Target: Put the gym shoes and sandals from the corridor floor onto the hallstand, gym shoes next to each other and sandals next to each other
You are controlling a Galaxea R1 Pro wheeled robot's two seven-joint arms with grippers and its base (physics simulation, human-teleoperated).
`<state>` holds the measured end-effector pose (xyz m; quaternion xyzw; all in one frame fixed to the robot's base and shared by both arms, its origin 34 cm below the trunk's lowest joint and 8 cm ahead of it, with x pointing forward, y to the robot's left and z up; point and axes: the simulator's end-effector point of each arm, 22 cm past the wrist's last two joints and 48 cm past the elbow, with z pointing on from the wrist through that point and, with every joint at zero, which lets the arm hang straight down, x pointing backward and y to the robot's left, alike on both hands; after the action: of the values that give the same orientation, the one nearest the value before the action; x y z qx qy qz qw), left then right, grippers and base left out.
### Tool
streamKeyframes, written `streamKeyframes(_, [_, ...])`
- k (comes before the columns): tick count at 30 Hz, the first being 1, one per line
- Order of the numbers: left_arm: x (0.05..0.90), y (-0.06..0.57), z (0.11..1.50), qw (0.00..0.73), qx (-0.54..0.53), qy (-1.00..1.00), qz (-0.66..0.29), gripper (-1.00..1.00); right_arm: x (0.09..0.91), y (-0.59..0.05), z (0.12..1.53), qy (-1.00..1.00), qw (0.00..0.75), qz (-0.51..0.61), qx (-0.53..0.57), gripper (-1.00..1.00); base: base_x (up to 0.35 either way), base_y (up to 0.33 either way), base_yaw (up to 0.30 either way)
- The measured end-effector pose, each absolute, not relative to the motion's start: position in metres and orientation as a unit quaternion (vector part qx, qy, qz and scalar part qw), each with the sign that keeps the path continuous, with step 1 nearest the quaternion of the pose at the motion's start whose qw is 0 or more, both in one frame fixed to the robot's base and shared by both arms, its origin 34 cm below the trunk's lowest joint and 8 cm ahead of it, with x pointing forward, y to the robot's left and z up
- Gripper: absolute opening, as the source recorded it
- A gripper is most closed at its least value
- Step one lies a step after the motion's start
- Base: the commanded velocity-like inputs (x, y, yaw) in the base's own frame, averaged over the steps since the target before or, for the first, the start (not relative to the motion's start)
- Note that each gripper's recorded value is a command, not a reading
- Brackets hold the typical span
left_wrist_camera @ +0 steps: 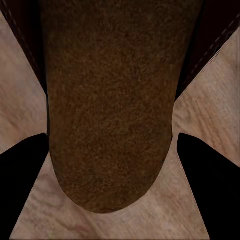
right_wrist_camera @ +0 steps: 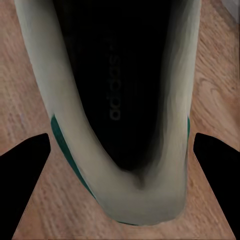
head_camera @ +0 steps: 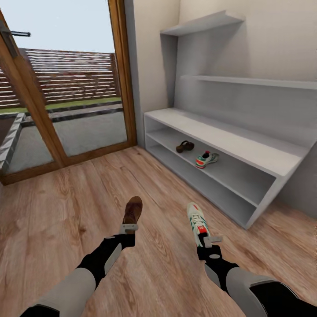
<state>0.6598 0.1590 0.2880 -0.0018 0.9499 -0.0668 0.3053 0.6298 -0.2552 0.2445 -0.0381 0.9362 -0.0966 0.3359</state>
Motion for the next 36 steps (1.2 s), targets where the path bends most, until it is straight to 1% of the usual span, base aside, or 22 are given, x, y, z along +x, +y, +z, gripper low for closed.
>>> streamKeyframes(17, [0.6579,0.1591,0.2836,0.301,-0.002,0.951,-0.066,-1.00,0.6280,-0.2549,0.2406,0.937,0.333,-0.096,-0.039,-1.00,0.310,0.242,-0.300])
streamKeyframes(28, [0.6569,0.1590,0.2810,0.299,-0.002,0.952,-0.066,-1.00,0.6271,-0.2549,0.2383,0.938,0.331,-0.096,-0.039,-1.00,0.241,0.273,-0.300])
streamKeyframes(36, [0.6561,0.1589,0.2791,0.297,-0.002,0.952,-0.066,-1.00,0.6264,-0.2548,0.2366,0.939,0.329,-0.096,-0.039,-1.00,0.187,0.297,-0.300])
